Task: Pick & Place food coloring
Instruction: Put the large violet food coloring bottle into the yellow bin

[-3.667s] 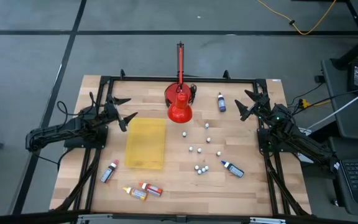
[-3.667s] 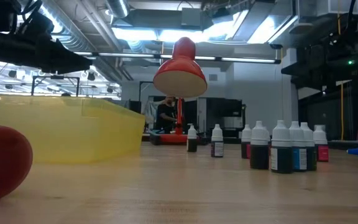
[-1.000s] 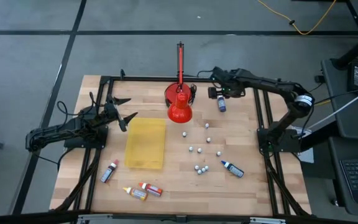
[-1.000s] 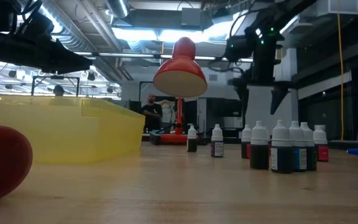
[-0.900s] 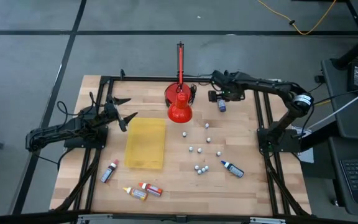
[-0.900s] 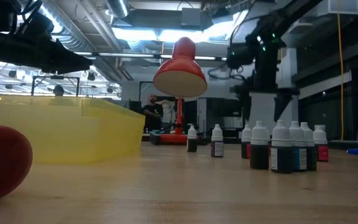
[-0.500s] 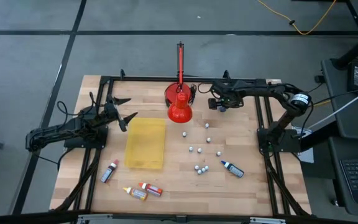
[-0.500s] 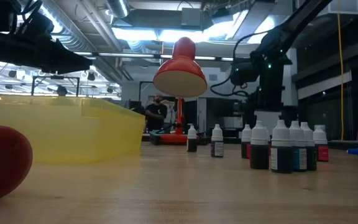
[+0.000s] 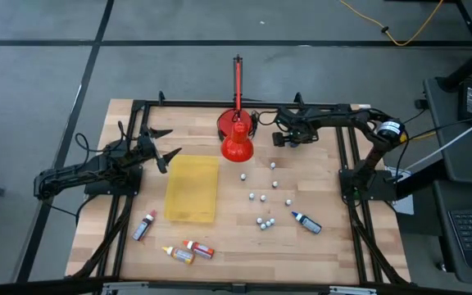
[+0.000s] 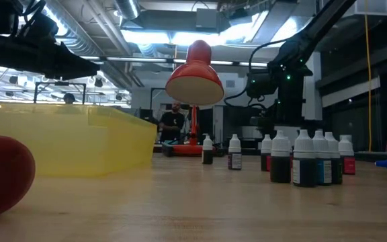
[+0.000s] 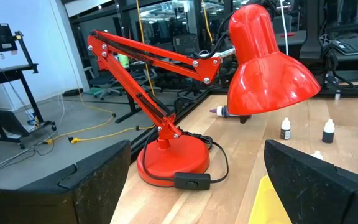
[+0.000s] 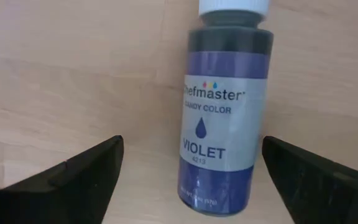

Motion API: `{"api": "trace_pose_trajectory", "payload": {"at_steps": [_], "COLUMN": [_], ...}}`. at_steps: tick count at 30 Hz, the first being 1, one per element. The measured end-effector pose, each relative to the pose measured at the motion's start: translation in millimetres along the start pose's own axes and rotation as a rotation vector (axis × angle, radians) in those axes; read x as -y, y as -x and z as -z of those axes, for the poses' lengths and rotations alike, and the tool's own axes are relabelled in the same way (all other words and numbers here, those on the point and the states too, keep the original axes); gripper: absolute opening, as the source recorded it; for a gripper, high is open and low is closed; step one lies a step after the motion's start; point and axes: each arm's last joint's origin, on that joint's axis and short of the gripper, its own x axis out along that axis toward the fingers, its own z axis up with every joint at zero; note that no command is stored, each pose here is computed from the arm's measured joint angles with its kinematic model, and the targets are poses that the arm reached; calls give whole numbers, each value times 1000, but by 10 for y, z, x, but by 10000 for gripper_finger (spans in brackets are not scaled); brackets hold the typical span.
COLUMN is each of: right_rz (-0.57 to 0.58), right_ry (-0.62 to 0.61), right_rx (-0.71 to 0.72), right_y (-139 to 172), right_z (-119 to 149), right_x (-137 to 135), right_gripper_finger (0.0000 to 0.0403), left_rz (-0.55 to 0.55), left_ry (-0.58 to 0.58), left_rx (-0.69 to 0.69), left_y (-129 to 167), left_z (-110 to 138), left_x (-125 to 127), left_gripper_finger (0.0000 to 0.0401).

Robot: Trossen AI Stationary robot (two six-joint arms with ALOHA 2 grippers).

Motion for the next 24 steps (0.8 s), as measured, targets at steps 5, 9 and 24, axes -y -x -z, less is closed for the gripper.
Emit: {"api": "trace_pose_trajectory", "payload": {"at_steps": [5,9,24], "right_rz": [1,7,6], "right_ry": [-3,-29,-52], "right_rx": [-2,-7,-4], "right_y": [0,1,50], "right_z": [1,10,41], "right_x": [2,3,-8], "right_gripper_finger": [311,257,130], "left_rz": [0,0,0], "left_ry": [-1,0,0], "left_rx": [0,0,0], "left_y": [0,0,0], "left_z": [0,0,0], "left_x": [0,0,0], "left_gripper_finger": [361,361,361]}}
